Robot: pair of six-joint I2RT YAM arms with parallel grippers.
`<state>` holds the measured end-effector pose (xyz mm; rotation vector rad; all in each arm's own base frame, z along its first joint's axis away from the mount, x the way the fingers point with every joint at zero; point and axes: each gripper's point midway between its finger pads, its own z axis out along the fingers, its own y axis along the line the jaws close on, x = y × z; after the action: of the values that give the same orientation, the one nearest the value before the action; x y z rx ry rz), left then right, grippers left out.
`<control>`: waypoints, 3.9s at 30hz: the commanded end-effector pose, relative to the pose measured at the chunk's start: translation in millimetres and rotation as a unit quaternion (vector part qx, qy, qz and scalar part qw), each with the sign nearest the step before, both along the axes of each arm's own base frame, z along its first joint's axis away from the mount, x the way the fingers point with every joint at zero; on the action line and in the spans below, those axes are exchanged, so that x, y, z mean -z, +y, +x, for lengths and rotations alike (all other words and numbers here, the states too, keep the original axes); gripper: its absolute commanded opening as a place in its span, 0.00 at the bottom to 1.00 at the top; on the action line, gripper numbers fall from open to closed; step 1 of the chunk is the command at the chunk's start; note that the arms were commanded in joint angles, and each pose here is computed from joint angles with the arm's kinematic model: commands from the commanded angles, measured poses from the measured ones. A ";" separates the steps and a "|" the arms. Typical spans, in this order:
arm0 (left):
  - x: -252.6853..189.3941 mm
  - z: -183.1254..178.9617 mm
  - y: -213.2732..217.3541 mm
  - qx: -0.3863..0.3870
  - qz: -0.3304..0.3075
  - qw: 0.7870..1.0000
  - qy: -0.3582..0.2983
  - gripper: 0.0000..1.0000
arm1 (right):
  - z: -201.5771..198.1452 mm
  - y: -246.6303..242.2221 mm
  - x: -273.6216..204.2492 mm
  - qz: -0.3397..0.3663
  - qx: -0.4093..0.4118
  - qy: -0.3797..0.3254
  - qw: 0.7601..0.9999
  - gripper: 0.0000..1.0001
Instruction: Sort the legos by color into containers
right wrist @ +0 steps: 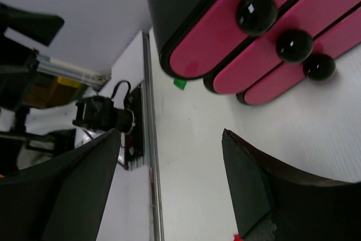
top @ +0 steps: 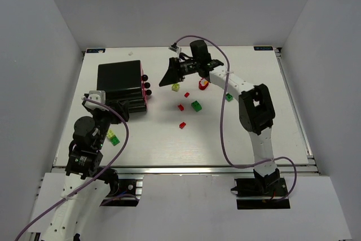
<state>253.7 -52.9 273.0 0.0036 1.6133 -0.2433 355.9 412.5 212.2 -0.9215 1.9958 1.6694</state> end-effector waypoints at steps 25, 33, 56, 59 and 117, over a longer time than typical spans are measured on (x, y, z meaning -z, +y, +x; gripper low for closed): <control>0.3 3.3 -1.8 0.003 0.005 1.000 0.008 0.89 | 81.5 74.9 7.1 0.101 0.084 0.087 0.988 0.68; 0.3 3.4 -2.4 0.005 0.005 1.000 0.007 0.89 | 79.1 86.1 13.1 0.107 0.084 0.088 0.987 0.66; 1.0 3.9 -2.8 0.006 0.005 1.000 0.010 0.89 | 71.4 95.1 15.7 0.122 0.072 0.112 0.984 0.32; 2.1 4.1 -2.0 0.003 0.006 1.000 0.011 0.89 | 72.8 92.6 17.6 0.120 0.074 0.115 0.983 0.23; 155.2 -54.6 19.1 -0.340 -0.190 0.768 0.508 0.49 | -12.7 -165.7 -51.4 -0.059 0.218 -0.263 0.938 0.64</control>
<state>215.7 -47.3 123.6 -1.0732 2.4000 -0.1491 362.0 263.5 257.0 -0.6939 1.8197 1.0362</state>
